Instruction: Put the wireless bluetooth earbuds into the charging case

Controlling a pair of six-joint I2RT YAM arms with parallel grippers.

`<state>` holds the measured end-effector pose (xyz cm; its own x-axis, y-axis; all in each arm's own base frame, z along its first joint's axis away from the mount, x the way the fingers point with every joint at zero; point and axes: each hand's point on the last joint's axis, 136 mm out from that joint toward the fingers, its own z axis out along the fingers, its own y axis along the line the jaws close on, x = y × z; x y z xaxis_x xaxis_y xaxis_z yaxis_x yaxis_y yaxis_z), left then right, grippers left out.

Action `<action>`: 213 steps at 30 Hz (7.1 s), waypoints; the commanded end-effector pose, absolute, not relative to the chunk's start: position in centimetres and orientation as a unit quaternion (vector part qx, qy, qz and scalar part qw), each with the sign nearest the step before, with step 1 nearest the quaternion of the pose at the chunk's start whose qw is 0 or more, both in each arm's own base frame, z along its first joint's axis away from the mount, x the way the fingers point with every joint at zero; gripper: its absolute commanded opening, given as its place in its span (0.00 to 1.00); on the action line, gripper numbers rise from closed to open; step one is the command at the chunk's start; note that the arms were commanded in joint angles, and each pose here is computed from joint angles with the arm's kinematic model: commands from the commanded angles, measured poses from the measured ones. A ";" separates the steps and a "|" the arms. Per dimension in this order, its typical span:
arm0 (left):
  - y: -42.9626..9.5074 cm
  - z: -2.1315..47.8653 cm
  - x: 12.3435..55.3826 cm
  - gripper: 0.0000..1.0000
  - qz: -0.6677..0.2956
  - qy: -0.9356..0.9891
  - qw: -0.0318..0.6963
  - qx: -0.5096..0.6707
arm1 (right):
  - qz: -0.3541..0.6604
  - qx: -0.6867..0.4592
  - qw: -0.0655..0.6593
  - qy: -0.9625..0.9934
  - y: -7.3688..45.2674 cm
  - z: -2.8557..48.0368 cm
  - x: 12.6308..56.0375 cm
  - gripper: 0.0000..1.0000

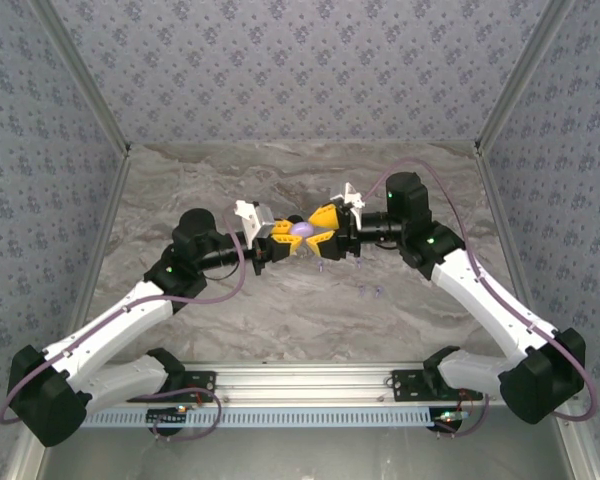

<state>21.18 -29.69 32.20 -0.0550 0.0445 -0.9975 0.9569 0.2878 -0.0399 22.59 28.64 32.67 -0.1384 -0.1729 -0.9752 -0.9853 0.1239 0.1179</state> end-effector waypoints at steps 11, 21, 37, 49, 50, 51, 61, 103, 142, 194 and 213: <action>-29.8 33.0 20.8 0.06 -0.422 0.577 0.551 0.431 | 0.438 -0.450 0.481 0.612 28.5 34.9 25.0 0.62; -29.8 33.0 20.8 0.04 -0.423 0.577 0.550 0.431 | 0.432 -0.436 0.486 0.622 28.2 35.4 26.7 0.69; -29.7 33.1 20.7 0.03 -0.423 0.577 0.551 0.429 | 0.434 -0.430 0.462 0.642 28.5 34.5 27.7 0.69; -29.0 32.2 21.9 0.02 -0.393 0.598 0.566 0.410 | 0.334 -0.278 0.461 0.774 21.5 32.9 30.2 0.71; -28.9 32.0 22.0 0.02 -0.390 0.600 0.567 0.408 | 0.302 -0.247 0.444 0.807 20.1 31.2 30.8 0.70; -28.9 32.0 22.0 0.02 -0.389 0.600 0.568 0.406 | 0.277 -0.220 0.423 0.834 18.9 29.6 31.2 0.68; -28.3 31.4 22.4 0.01 -0.374 0.610 0.576 0.395 | 0.208 -0.097 0.234 0.945 16.5 17.7 31.5 0.60; -27.1 31.4 21.6 0.00 -0.367 0.607 0.591 0.384 | 0.056 -0.179 -0.001 0.982 26.4 0.7 31.3 0.26; -31.3 27.8 23.4 0.00 -0.469 0.619 0.511 0.369 | 0.263 -0.332 0.427 0.799 24.5 31.1 28.1 0.24; -32.3 28.2 23.9 0.00 -0.500 0.619 0.493 0.351 | 0.241 -0.381 0.466 0.761 28.2 31.2 27.7 0.24; -32.5 28.7 24.2 0.00 -0.515 0.619 0.490 0.333 | 0.241 -0.385 0.449 0.769 28.5 29.4 27.5 0.24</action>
<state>23.87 -32.32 25.97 -0.3508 -0.0332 -0.9358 0.9002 0.2632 -0.3468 27.41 28.40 29.33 -0.3155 -0.3712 -0.8733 -0.8071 0.5889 0.0413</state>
